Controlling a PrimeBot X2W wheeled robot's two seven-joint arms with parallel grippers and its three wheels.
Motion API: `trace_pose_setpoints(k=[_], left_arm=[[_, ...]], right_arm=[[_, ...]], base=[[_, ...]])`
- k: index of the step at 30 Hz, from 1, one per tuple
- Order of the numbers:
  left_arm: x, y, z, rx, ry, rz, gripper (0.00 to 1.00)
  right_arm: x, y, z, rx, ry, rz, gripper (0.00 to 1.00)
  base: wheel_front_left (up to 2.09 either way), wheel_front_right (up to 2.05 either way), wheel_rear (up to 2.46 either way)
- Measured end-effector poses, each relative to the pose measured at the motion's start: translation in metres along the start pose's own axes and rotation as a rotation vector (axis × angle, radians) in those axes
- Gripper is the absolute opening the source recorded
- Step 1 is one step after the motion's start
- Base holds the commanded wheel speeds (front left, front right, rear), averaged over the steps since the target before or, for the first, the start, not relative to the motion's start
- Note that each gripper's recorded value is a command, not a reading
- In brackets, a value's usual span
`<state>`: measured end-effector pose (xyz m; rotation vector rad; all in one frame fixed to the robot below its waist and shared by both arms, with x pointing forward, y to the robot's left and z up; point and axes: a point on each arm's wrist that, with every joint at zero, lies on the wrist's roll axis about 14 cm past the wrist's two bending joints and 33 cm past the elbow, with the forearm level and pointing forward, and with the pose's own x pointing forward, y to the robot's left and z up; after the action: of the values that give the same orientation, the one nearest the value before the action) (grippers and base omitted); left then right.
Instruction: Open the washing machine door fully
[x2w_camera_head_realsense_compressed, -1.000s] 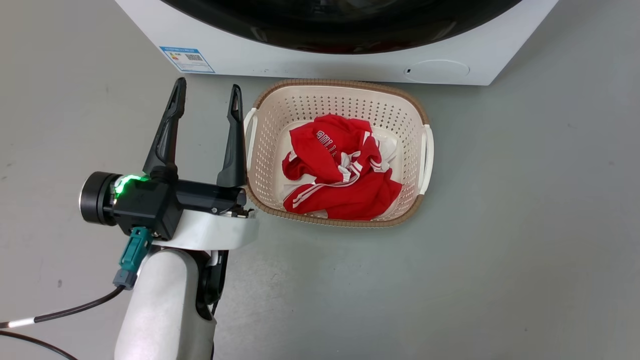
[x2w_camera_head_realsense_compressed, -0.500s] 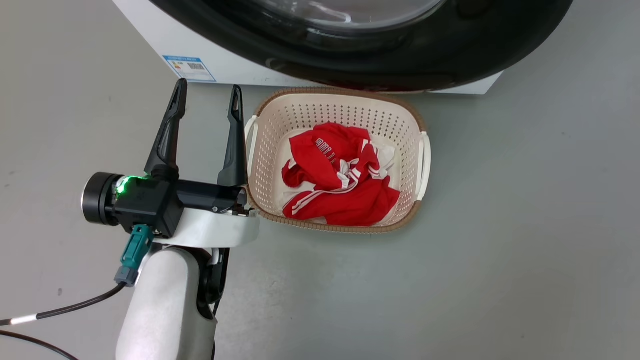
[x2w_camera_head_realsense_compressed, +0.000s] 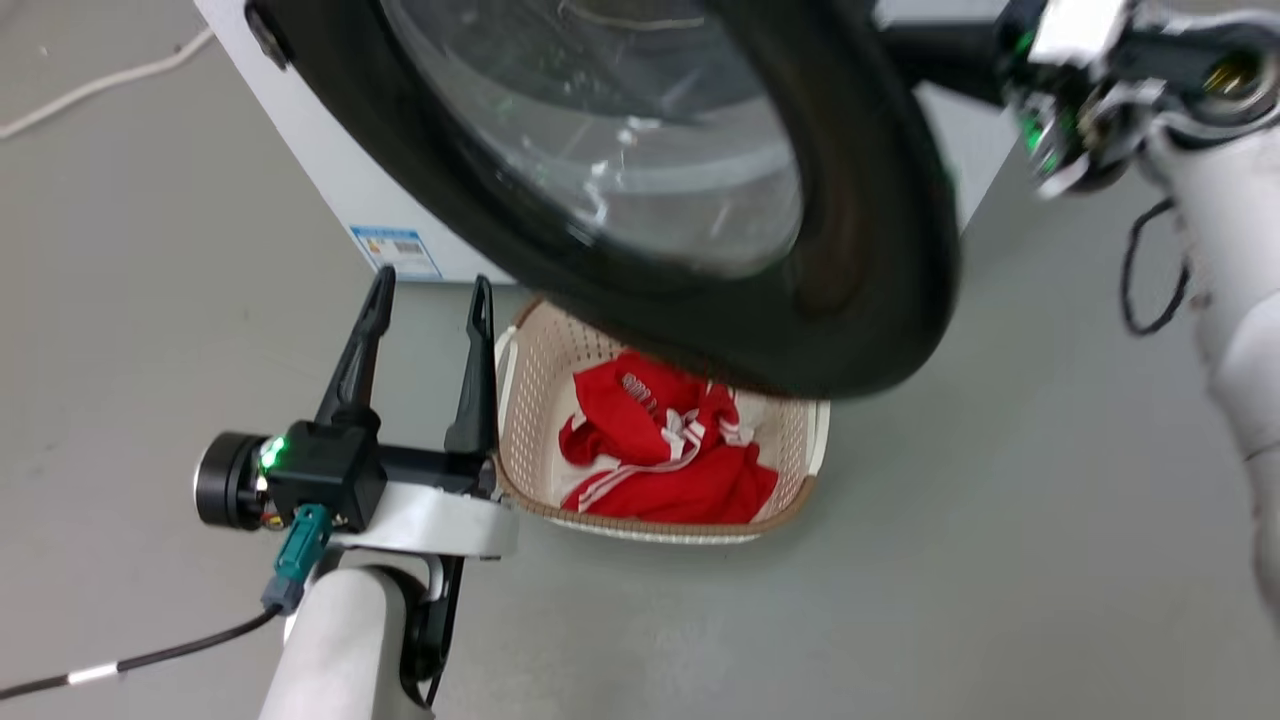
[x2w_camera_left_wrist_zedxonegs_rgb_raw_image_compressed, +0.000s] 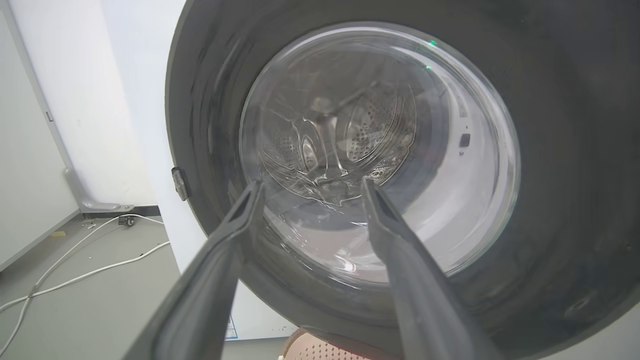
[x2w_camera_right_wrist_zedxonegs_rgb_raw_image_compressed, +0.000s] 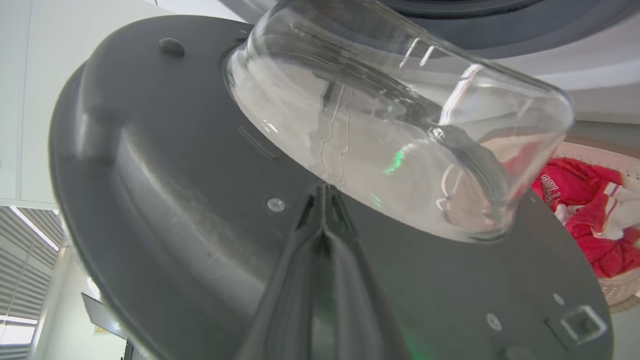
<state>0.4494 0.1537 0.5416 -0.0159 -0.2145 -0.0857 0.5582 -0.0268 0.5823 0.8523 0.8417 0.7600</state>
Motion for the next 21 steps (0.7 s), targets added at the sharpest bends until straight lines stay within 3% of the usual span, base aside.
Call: trace_pose_setpoints(k=[15, 21], left_arm=[[-0.043, 0.003, 0.030, 0.008, -0.036, 0.020, 1.00], [-0.048, 0.003, 0.035, 0.006, -0.045, 0.027, 1.00]], right_arm=[[-0.008, 0.071, -0.102, -0.084, 0.169, 0.196, 0.00], [-0.009, 0.088, -0.122, -0.074, 0.141, 0.277, 0.00]], base=[[0.00, 0.00, 0.00], [0.00, 0.00, 0.00]])
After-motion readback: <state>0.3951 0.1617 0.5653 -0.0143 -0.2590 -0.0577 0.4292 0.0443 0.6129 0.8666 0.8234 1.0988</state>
